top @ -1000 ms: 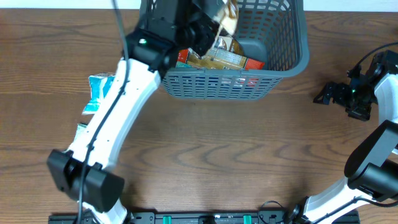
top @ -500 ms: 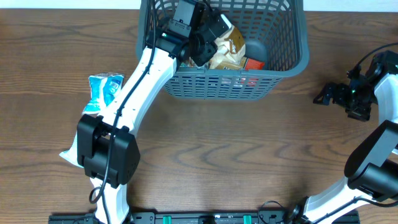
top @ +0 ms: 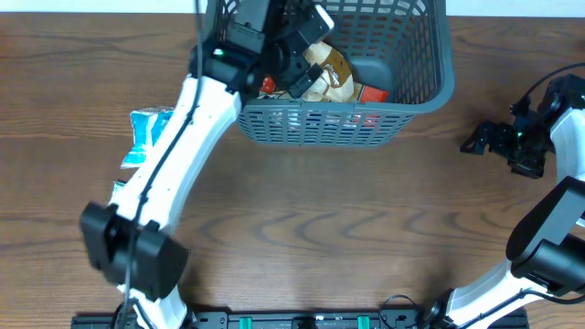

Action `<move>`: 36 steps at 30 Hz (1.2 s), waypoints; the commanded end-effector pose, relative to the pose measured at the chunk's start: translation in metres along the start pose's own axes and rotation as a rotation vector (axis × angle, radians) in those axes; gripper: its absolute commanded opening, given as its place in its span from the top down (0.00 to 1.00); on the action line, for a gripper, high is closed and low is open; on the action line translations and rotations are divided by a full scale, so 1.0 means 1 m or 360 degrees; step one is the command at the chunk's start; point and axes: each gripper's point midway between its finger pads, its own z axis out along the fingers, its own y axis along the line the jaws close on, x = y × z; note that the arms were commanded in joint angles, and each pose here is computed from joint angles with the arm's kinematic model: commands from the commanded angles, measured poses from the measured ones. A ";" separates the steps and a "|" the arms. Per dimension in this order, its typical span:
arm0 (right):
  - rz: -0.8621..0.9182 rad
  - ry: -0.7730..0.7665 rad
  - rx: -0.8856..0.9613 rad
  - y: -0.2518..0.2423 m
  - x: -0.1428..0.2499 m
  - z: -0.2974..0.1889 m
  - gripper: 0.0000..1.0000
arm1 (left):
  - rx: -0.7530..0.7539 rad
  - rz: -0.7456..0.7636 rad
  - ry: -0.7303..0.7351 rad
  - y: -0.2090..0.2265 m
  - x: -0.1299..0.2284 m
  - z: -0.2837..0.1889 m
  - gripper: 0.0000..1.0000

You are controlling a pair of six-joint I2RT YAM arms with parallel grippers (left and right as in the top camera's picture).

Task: Pack container
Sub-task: 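Lift the rice bag with the left gripper and drop it into the basket, then withdraw the left gripper and move it over the teal wipe packet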

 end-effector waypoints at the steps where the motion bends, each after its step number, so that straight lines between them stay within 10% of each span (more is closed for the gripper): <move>1: -0.0038 0.0017 -0.0003 0.004 0.002 0.003 0.01 | -0.0126 0.0003 -0.0118 0.021 -0.022 -0.045 0.01; 10: -0.0039 0.0016 -0.0003 0.004 0.002 0.003 0.01 | -0.0564 -0.0079 -0.0260 0.073 -0.035 -0.156 0.01; 17: -0.0038 0.0016 -0.0003 0.004 0.002 0.003 0.01 | -0.1249 -0.0609 0.0055 0.151 0.049 -0.235 0.01; 36: -0.0040 0.0009 -0.0003 0.004 0.001 0.003 0.01 | -0.0851 -0.1467 0.0893 0.107 0.271 -0.190 0.01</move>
